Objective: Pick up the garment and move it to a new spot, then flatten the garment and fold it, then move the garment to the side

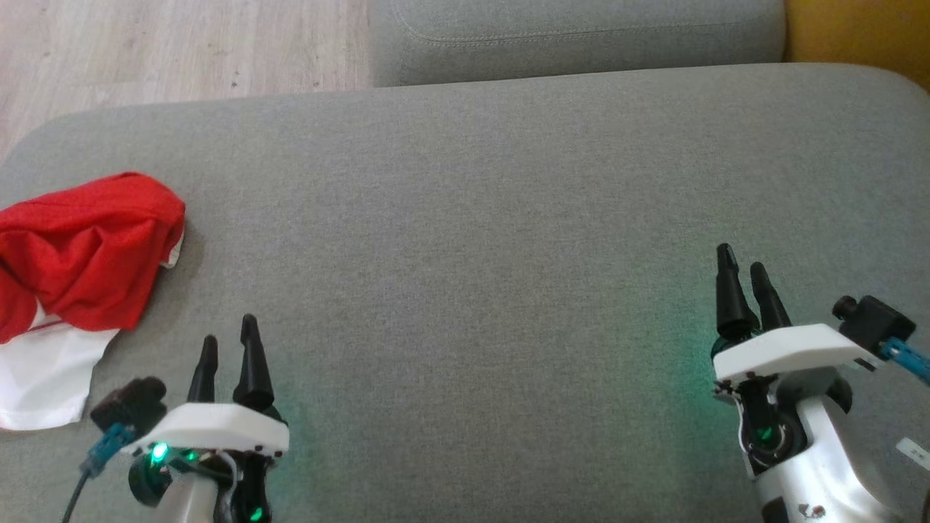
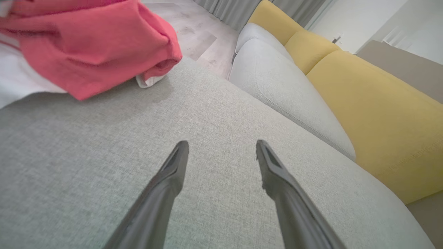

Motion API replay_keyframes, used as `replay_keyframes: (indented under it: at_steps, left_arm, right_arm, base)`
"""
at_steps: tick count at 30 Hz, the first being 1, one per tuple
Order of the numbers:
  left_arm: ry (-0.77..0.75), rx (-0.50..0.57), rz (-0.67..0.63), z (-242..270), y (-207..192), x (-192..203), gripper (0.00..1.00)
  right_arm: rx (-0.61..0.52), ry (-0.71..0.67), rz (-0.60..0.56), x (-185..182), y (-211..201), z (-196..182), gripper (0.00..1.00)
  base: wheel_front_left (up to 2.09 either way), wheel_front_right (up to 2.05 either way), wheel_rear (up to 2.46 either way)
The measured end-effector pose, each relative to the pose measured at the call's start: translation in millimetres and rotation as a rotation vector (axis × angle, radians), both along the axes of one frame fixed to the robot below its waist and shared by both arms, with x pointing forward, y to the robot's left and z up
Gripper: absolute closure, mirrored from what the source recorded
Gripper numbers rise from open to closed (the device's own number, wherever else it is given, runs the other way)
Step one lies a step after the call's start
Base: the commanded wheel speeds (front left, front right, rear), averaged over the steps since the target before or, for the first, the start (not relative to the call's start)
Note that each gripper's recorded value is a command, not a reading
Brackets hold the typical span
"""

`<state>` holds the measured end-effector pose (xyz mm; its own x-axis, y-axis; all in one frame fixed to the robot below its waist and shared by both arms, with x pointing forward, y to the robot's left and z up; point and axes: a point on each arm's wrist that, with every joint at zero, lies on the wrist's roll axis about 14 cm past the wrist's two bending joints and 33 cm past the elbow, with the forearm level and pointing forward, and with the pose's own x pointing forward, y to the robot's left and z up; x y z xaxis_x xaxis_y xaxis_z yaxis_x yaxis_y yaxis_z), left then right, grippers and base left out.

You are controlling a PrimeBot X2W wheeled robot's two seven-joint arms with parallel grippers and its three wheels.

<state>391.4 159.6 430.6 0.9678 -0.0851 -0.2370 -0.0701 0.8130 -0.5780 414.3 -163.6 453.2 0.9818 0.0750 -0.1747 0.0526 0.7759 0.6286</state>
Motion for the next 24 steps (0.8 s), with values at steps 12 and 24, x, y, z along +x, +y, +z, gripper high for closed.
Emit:
replay_keyframes:
  at_steps: [12,24]
  left_arm:
    - [-0.018,0.16,-0.049,-2,-7,3,0.0]
    - [-0.044,0.311,-0.094,-3,-10,3,0.0]
  right_arm:
    - [-0.161,-0.033,0.044,2,7,1,0.0]
    - [-0.302,-0.069,0.092,2,15,3,0.0]
  base:
    - [0.0,0.0,0.0]
    - [0.0,0.0,0.0]
